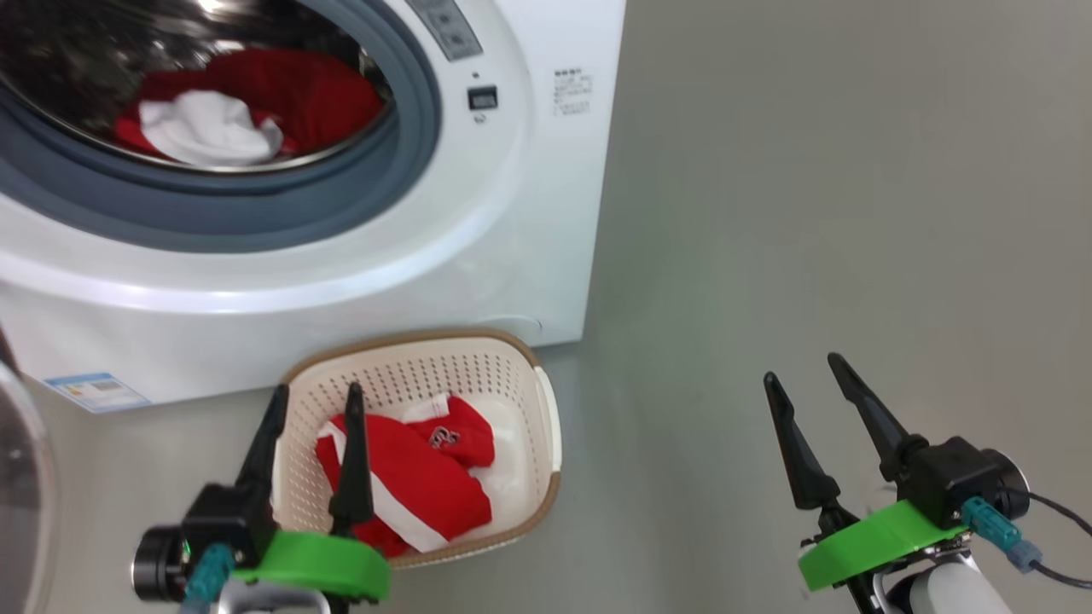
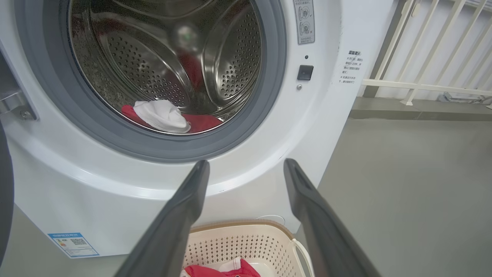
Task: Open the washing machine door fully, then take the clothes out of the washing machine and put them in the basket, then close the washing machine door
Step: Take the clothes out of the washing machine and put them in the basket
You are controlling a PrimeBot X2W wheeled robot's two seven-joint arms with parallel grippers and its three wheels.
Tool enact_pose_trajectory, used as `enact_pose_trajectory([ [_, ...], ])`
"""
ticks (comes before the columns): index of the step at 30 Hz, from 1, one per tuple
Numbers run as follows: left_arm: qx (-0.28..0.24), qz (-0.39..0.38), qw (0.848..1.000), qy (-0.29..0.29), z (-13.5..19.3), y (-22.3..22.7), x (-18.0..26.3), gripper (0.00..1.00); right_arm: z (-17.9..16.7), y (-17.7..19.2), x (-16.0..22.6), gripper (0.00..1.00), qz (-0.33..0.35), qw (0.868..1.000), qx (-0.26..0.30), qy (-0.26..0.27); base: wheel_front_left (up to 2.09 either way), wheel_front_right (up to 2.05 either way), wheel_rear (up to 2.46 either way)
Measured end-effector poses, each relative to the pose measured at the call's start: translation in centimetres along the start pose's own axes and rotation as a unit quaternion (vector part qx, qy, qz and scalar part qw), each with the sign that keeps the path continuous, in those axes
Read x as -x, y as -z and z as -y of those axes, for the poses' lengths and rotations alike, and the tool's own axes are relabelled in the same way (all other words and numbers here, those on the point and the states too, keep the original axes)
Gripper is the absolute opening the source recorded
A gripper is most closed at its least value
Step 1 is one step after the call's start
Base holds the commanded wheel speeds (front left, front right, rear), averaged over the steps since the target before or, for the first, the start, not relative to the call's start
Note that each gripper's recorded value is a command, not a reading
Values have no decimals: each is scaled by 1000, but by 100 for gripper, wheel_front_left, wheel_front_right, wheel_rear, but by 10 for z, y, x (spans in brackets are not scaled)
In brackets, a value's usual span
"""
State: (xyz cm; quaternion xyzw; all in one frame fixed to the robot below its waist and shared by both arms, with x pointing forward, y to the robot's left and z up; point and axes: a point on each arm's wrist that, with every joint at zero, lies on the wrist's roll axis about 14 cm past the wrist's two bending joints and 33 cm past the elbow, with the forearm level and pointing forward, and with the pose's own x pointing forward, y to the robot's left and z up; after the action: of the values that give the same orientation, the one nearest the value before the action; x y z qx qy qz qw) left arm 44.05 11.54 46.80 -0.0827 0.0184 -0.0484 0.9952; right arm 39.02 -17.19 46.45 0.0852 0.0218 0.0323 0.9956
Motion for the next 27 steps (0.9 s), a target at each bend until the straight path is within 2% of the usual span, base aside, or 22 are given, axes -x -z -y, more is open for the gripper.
enact_pose_trajectory([
  [5, -12, 23, 1000, 1, -1, -18, 21, 100, -7, -6, 7, 100, 8, 1000, 8, -10, 0, 0, 0],
  [12, -29, 14, 999, -25, -19, -23, 52, 100, -16, -9, 18, 100, 13, 1000, 7, -21, 0, 0, 0],
  [27, -22, 12, 998, -59, -35, -31, 94, 100, -18, -12, 40, 100, 19, 1000, 7, -21, 0, 0, 0],
])
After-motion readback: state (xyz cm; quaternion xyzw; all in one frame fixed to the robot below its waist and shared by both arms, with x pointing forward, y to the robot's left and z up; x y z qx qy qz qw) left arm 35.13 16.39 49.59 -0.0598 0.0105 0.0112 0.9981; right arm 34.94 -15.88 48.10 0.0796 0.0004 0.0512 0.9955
